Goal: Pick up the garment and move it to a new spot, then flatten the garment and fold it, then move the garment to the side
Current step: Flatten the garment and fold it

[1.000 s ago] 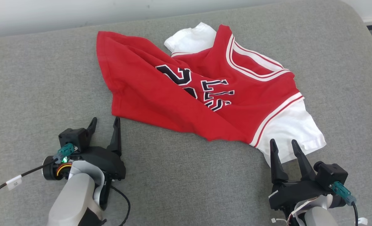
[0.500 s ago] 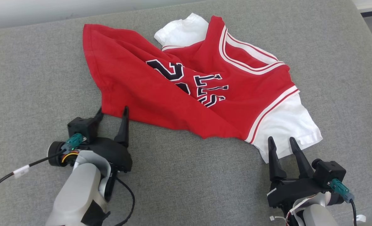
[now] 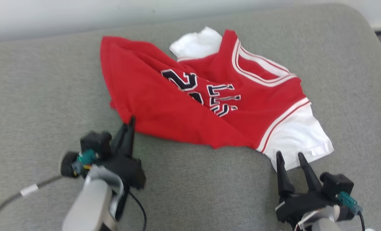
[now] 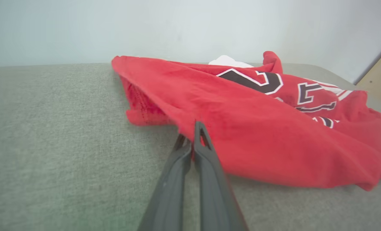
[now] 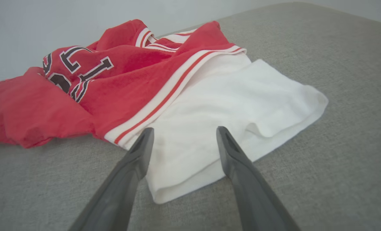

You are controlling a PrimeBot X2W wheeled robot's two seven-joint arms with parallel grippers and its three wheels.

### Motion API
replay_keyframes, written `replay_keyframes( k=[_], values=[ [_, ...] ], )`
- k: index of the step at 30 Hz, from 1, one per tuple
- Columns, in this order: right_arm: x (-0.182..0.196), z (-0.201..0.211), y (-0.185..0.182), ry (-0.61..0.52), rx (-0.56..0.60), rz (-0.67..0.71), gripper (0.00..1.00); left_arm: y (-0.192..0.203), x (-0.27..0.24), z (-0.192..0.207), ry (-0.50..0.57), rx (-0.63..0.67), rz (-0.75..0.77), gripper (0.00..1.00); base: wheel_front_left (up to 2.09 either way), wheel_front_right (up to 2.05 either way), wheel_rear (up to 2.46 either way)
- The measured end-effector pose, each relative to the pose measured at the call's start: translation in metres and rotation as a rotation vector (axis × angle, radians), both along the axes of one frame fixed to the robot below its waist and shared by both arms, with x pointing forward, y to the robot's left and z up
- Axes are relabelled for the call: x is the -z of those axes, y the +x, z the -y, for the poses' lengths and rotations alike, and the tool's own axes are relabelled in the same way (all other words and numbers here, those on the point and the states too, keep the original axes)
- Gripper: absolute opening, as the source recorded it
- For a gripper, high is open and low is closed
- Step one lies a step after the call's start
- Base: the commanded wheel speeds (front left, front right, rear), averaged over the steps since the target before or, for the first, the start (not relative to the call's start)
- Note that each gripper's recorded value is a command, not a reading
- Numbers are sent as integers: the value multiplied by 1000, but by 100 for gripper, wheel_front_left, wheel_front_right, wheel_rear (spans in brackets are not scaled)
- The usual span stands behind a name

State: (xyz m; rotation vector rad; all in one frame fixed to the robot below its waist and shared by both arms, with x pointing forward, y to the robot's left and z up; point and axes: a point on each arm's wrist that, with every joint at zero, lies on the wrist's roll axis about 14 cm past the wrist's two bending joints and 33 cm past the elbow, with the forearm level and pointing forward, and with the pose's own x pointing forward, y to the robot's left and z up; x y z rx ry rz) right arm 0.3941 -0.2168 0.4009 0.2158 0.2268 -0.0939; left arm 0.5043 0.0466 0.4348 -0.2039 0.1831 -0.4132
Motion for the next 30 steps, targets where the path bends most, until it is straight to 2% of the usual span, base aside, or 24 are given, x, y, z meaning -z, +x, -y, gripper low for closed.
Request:
replay_keyframes(
  k=[16, 21, 25, 30],
  values=[
    [-15, -43, -18, 61, -105, 37, 100, -111, -12, -42, -43, -118, 10, 0, 0, 0, 0],
    [-25, -59, -16, 67, -151, 67, 100, -125, -26, -61, -42, -183, 54, 0, 0, 0, 0],
    [-29, -66, -14, 67, -172, 78, 100, -128, -24, -76, 0, -213, 58, 0, 0, 0, 0],
    [-30, -59, -11, 56, -157, 80, 100, -109, -14, -81, 55, -223, 28, 0, 0, 0, 0]
  ],
)
